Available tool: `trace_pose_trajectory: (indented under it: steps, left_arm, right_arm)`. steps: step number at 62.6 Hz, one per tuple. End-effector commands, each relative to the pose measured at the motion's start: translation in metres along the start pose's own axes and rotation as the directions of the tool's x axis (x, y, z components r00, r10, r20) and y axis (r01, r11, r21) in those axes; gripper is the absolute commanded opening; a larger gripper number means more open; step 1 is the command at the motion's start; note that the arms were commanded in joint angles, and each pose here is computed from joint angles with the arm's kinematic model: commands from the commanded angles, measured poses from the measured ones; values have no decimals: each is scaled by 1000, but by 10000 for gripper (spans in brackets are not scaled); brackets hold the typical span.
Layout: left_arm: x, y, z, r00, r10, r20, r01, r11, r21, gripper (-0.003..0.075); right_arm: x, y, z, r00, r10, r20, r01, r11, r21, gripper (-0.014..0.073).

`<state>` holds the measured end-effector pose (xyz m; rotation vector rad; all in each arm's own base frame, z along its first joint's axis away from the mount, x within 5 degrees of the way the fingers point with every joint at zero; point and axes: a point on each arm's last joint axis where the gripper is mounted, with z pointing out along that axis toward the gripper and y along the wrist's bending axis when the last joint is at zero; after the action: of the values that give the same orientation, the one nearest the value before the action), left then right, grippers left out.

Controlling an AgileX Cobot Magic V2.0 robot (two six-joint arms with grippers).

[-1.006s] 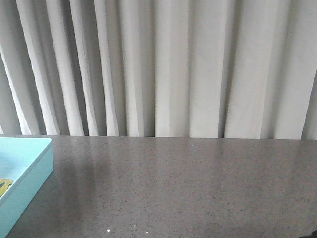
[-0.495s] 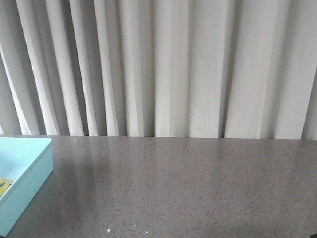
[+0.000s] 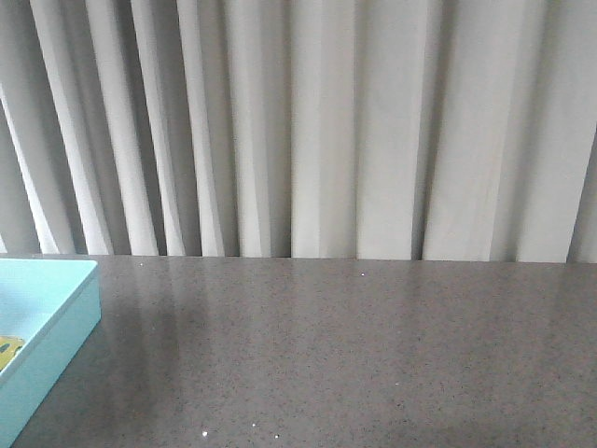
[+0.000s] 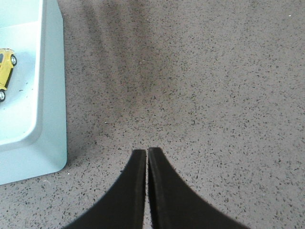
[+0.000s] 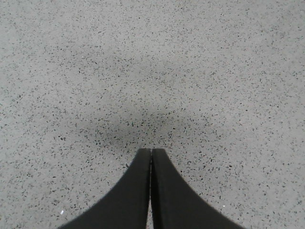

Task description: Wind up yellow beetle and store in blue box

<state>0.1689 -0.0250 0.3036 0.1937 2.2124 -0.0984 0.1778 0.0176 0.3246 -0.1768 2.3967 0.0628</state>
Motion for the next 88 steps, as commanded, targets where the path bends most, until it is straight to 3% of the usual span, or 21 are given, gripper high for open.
trace_pose_trajectory:
  steps: [1,21,32,41,50,70,88]
  left_arm:
    - [-14,-1,-7,994,-7,107,7,1000,1,-6]
    - [-9,-2,-16,989,0,147,0,1000,1,-6]
    - [31,0,-35,966,48,256,-37,998,-46,-6]
    - [70,0,-42,906,71,418,-45,996,-71,-6]
    - [105,-1,-42,834,12,551,16,999,-46,-6]
    - [145,0,-36,725,18,688,48,996,-77,-6]
    - [146,0,-35,740,16,672,45,996,-73,-6]
  right_arm:
    - [-10,0,-9,996,1,86,-1,1000,5,-7]
    - [-9,-1,-8,997,-1,81,1,1000,6,-7]
    - [-8,0,-8,998,0,69,-1,1000,4,-7]
    - [-8,0,-8,998,-1,70,1,1000,6,-7]
    - [-8,0,-8,998,-1,70,1,1000,6,-7]
    - [-8,0,-8,998,-1,70,1,1000,6,-7]
    - [-8,0,-8,998,-1,66,1,1000,5,-7]
